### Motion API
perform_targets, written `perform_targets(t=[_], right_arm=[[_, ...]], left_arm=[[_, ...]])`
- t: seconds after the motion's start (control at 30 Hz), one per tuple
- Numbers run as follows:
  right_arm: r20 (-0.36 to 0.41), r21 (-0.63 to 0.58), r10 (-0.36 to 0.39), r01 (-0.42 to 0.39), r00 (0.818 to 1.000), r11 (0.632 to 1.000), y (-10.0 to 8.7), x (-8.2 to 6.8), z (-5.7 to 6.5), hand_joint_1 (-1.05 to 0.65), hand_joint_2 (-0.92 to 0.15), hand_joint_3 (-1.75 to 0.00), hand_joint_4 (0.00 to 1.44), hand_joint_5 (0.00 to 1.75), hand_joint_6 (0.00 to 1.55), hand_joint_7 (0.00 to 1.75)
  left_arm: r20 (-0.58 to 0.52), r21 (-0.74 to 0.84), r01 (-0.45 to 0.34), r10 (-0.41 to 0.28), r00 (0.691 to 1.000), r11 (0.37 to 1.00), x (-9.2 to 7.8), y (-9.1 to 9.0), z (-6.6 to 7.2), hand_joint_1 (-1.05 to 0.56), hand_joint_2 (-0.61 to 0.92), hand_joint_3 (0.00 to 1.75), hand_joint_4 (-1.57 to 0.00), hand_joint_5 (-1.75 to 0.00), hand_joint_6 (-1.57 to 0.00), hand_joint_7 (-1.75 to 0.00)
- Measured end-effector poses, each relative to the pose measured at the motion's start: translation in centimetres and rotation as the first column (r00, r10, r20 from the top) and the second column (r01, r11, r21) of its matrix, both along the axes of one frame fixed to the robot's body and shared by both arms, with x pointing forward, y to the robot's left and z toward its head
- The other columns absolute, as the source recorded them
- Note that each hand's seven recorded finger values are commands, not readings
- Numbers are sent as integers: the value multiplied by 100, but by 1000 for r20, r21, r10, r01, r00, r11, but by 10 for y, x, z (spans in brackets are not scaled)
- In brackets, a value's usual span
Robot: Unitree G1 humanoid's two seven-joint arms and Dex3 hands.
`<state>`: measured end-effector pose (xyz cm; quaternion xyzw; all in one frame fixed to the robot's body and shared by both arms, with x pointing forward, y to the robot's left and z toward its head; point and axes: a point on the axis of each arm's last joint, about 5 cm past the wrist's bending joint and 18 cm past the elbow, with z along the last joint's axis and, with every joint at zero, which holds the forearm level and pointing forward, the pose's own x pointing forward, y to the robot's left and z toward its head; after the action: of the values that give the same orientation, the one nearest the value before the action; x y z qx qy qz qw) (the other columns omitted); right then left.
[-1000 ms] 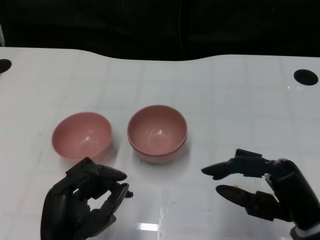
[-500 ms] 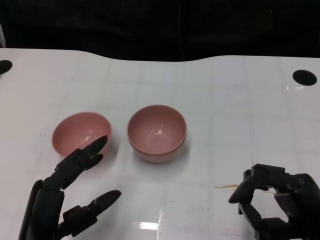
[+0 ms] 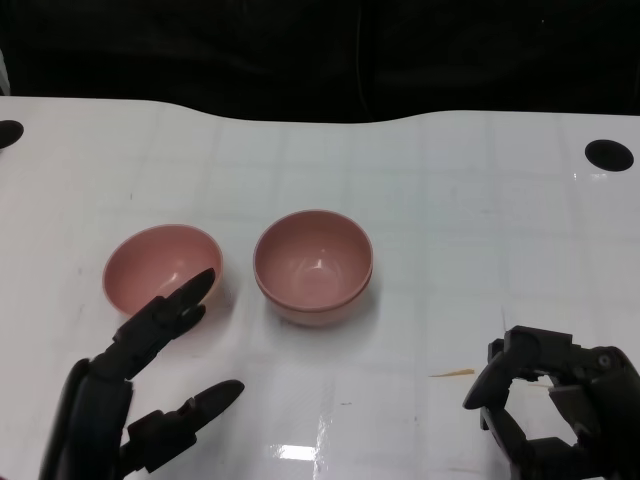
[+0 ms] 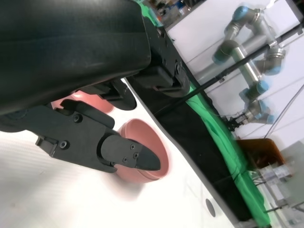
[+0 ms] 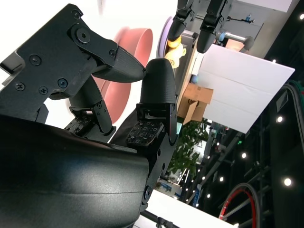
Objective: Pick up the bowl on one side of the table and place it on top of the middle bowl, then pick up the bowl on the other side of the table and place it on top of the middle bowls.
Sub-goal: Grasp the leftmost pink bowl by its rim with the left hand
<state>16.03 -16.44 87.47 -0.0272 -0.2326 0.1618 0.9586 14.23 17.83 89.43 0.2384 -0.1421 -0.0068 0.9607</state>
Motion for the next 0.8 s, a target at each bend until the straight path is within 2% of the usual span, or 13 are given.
perform_targets(t=[0.1, 0.23, 0.47, 0.8], right_arm=[[-19, 1, 3, -3, 1000, 1000, 1, -1, -1, -19, -36, -134, 89, 174, 85, 148], [-56, 2, 6, -6, 998, 1000, 2, -4, -4, -19, -36, -134, 89, 175, 85, 147], [-64, 5, 4, -4, 998, 1000, 2, -5, -2, -19, -37, -134, 88, 175, 85, 146], [-80, 2, 6, -6, 997, 1000, 2, -6, -3, -20, -38, -131, 88, 175, 85, 145]], left_arm=[[-46, 306, -46, 63, 997, 951, 13, 6, 14, -50, 89, 6, -33, -26, -34, 0], [-43, 599, -121, 183, 982, 791, 34, 3, 30, -51, 89, 3, -34, -26, -34, 0], [-30, 684, -149, 232, 972, 714, 48, -9, 35, -53, 91, 1, -34, -26, -35, 0], [-113, 749, -86, 255, 960, 657, 72, -20, 22, -53, 88, 0, -41, -22, -39, -1]])
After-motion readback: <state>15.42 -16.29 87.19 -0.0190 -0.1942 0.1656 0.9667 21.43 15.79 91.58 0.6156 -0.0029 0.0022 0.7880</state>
